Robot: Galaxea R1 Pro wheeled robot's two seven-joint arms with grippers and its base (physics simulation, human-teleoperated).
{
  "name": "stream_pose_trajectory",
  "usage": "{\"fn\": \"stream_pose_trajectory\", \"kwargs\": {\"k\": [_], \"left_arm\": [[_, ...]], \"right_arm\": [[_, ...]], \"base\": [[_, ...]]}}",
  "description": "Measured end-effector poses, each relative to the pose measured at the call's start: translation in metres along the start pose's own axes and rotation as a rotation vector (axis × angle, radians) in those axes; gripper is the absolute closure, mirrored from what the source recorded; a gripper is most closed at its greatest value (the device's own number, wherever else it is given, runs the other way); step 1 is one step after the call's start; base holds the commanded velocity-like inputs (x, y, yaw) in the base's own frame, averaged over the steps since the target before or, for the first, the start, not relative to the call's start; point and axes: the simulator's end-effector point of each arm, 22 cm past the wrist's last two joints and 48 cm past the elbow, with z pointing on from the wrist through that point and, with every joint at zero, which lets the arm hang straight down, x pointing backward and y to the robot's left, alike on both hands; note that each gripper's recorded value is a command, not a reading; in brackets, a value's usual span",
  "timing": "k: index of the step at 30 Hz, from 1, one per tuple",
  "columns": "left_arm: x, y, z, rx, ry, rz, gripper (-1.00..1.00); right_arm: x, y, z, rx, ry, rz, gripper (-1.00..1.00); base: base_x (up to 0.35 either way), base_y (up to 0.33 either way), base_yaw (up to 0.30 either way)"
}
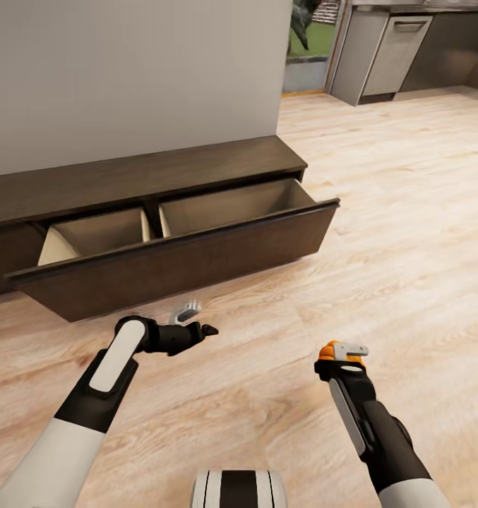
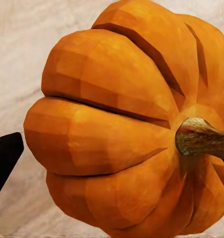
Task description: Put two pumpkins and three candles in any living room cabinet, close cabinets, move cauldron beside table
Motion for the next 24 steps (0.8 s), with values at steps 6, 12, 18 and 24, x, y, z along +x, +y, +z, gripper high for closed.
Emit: {"fn": "stream_pose_trajectory", "kwargs": {"k": [6, 12, 18, 24], "left_arm": [[-0.001, 0.011, -0.004, -0.047, -0.005, 0.009, -1.00], [-0.007, 0.048, -0.014, -0.169, -0.024, 0.042, -1.00], [-0.019, 0.069, -0.035, -0.217, -0.053, 0.045, -1.00], [-0.025, 0.088, -0.052, -0.260, -0.126, 0.028, -1.00]], "right_arm": [[-0.016, 0.002, -0.027, -0.021, -0.037, 0.015, 1.00], [-0.022, 0.005, -0.043, -0.032, -0.061, 0.026, 1.00], [-0.036, 0.002, -0.056, -0.030, -0.096, 0.032, 1.00], [-0.049, -0.002, -0.070, -0.028, -0.138, 0.045, 1.00]], "base": [[-0.325, 0.000, 0.000], [-0.004, 0.000, 0.018], [0.000, 0.000, 0.135], [0.000, 0.000, 0.175]]}}
